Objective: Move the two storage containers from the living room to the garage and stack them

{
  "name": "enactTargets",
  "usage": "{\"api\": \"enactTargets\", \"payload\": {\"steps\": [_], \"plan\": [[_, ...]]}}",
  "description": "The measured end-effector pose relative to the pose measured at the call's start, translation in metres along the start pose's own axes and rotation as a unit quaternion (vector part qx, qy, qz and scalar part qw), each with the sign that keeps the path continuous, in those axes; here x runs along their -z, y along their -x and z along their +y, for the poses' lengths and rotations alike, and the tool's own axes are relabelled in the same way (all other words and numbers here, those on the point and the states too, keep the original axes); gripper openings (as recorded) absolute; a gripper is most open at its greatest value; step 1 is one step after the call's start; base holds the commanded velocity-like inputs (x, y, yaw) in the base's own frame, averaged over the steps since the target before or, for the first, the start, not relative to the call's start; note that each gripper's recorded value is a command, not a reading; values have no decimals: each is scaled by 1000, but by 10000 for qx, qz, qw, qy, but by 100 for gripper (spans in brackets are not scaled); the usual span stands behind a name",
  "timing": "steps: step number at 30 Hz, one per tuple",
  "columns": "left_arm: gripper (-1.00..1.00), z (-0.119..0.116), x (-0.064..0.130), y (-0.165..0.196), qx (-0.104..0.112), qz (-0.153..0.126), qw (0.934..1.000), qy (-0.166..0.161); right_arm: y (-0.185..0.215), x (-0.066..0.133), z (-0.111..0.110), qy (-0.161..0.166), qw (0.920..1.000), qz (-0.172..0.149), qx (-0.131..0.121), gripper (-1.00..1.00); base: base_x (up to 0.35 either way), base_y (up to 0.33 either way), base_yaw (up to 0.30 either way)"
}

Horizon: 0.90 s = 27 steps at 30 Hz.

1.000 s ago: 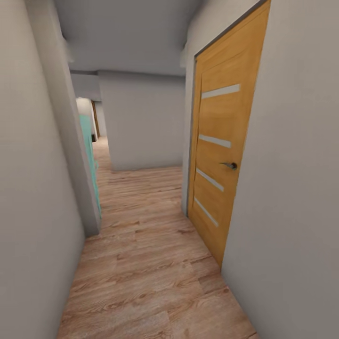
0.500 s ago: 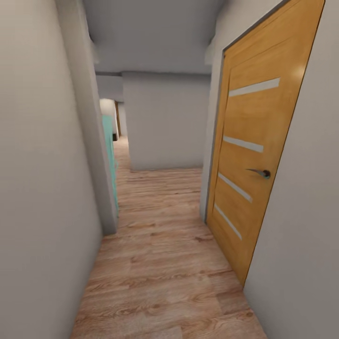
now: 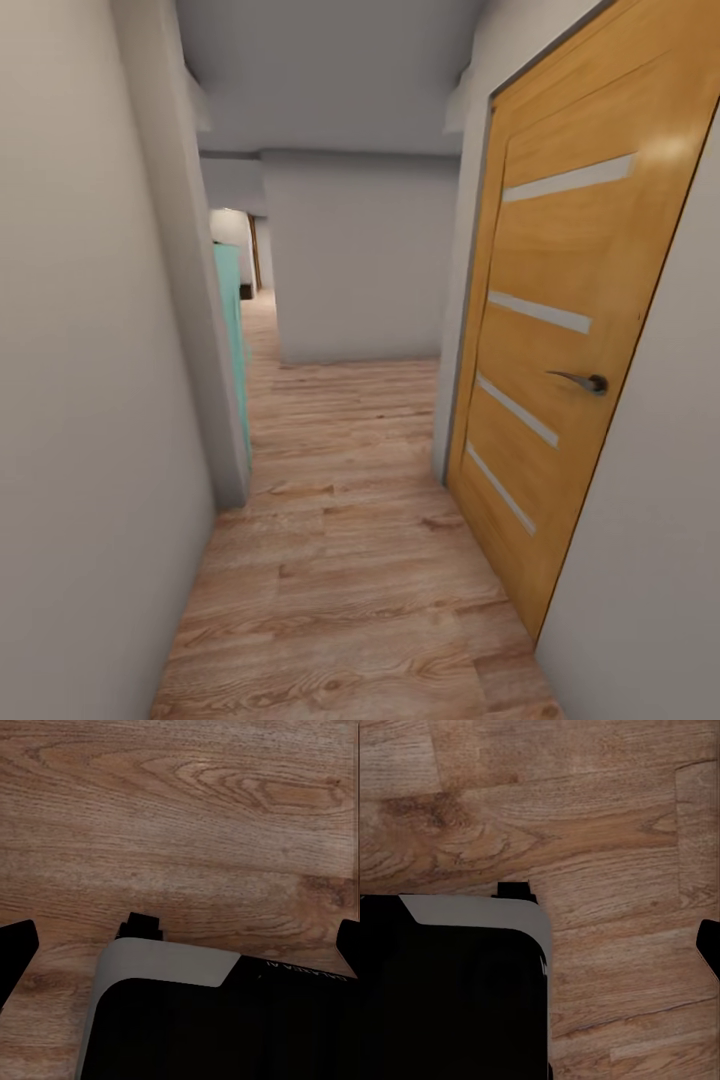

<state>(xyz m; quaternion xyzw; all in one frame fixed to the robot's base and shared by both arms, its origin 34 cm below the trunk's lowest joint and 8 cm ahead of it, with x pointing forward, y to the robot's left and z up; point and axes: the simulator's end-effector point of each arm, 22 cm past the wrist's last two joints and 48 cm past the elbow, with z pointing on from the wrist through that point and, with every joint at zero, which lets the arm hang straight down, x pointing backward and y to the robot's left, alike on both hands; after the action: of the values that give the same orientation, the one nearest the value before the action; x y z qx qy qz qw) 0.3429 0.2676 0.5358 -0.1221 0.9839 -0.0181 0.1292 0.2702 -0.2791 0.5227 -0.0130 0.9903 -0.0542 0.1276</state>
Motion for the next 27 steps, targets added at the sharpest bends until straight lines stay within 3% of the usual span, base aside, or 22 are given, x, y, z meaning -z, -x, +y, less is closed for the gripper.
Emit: {"api": "enactTargets", "payload": {"steps": [27], "plan": [[100,0,0,0,0,11,10000,6,-1,0,2,19,10000,15,8,100,322,0,0]]}}
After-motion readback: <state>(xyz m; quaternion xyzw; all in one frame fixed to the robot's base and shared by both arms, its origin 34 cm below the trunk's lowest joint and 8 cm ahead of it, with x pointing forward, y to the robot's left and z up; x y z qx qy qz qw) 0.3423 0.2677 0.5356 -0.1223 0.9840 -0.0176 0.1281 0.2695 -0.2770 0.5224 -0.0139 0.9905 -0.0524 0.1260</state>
